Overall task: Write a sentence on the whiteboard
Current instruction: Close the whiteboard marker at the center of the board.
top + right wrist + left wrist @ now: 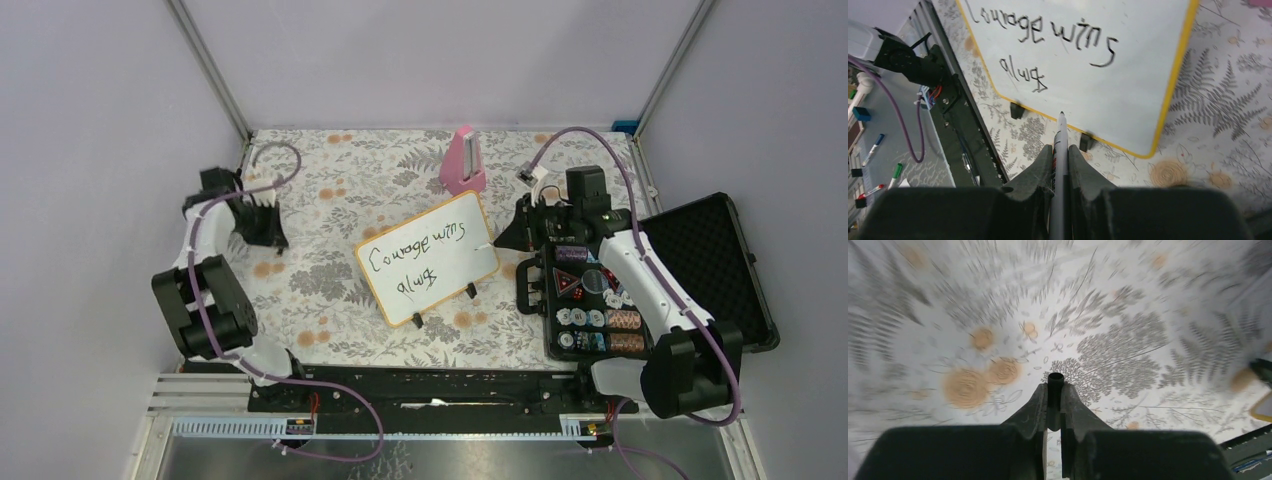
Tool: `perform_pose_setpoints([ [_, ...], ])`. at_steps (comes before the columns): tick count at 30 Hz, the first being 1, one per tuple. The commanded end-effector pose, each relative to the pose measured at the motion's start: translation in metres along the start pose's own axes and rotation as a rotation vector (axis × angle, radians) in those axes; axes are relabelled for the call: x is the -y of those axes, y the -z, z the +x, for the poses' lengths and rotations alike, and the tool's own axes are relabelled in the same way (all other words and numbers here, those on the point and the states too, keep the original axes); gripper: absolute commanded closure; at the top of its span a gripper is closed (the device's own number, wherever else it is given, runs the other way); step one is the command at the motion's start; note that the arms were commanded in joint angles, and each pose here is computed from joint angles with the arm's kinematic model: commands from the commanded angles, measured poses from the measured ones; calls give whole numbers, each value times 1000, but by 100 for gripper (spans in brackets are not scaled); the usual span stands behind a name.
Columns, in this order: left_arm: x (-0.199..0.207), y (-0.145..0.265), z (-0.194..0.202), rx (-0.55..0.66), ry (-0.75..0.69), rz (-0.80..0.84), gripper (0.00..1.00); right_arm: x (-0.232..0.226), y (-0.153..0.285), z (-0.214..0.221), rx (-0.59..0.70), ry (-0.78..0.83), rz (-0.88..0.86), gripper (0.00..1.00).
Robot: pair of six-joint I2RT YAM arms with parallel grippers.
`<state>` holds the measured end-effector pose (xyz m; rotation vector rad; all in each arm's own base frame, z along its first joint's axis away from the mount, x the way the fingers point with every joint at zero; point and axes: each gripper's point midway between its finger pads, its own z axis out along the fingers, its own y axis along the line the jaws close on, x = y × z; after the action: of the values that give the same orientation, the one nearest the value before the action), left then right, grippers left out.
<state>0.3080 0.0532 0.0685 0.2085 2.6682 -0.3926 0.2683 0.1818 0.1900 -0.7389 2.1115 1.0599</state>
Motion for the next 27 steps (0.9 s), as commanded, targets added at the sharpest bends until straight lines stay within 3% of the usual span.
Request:
perform_pose_setpoints([
  [1,54,106,-79,250,-221,67,100,-31,-5,-29,25,56,-79,95],
  [6,153,169,-105,319,-496,194,100,-52,-3,-54,63,46,-165,97],
  [10,245,182,-88,310,-681,369,100,-72,3,-65,85,53,-230,100],
  [13,301,174,-53,230,-800,534,100,-87,7,-65,90,28,-300,100],
  [20,354,142,11,40,-990,664,100,-111,13,-56,69,7,-411,100],
  [27,369,128,24,-21,-1037,713,100,-128,9,-45,26,-25,-482,100],
])
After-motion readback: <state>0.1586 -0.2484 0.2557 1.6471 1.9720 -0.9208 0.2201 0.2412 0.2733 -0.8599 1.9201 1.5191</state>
